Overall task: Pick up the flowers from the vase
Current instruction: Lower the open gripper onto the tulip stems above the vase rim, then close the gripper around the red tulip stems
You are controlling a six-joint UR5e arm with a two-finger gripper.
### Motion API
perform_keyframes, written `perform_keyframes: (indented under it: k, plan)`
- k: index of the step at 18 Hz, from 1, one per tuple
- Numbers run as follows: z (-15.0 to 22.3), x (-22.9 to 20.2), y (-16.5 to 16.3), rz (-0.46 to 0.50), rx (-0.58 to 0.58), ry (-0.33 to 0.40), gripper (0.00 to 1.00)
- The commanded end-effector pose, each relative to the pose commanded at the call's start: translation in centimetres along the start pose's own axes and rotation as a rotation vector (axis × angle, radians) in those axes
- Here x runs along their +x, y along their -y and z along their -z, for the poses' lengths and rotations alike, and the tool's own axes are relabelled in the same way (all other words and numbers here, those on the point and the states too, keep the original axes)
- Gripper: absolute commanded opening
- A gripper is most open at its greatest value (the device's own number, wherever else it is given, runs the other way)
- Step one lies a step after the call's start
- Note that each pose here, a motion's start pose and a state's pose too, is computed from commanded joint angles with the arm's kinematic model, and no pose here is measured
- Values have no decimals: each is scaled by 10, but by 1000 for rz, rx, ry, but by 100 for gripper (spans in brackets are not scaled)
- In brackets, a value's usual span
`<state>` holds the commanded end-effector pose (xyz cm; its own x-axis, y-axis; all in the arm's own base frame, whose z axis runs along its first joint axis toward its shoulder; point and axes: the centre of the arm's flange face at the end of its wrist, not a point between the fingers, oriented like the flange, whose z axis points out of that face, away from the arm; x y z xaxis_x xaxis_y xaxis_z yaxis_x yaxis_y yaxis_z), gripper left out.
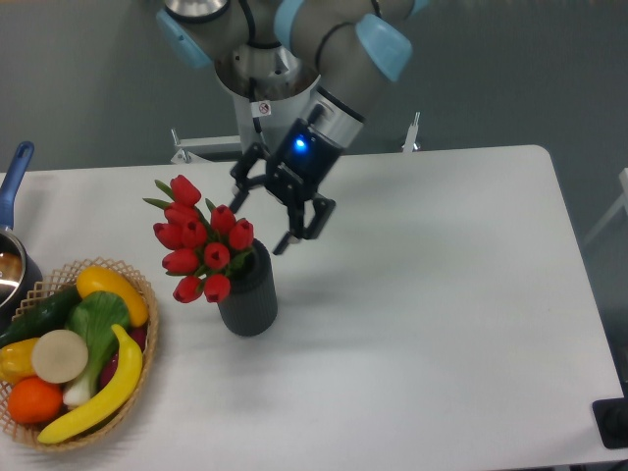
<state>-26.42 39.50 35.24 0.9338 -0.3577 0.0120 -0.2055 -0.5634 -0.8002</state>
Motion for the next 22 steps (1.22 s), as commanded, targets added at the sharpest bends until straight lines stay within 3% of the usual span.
perform_keyframes:
  k: [14,15,19,20,22]
  plan:
    - [-34,-7,3,-2,8,-71,99]
    - [-35,-7,2,1,8,-71,91]
    - [-38,-4,4,-6,7,-80,10]
    - [-38,-5,5,-9,8,-79,0]
    - [-37,-7,7,-14,9,-76,0]
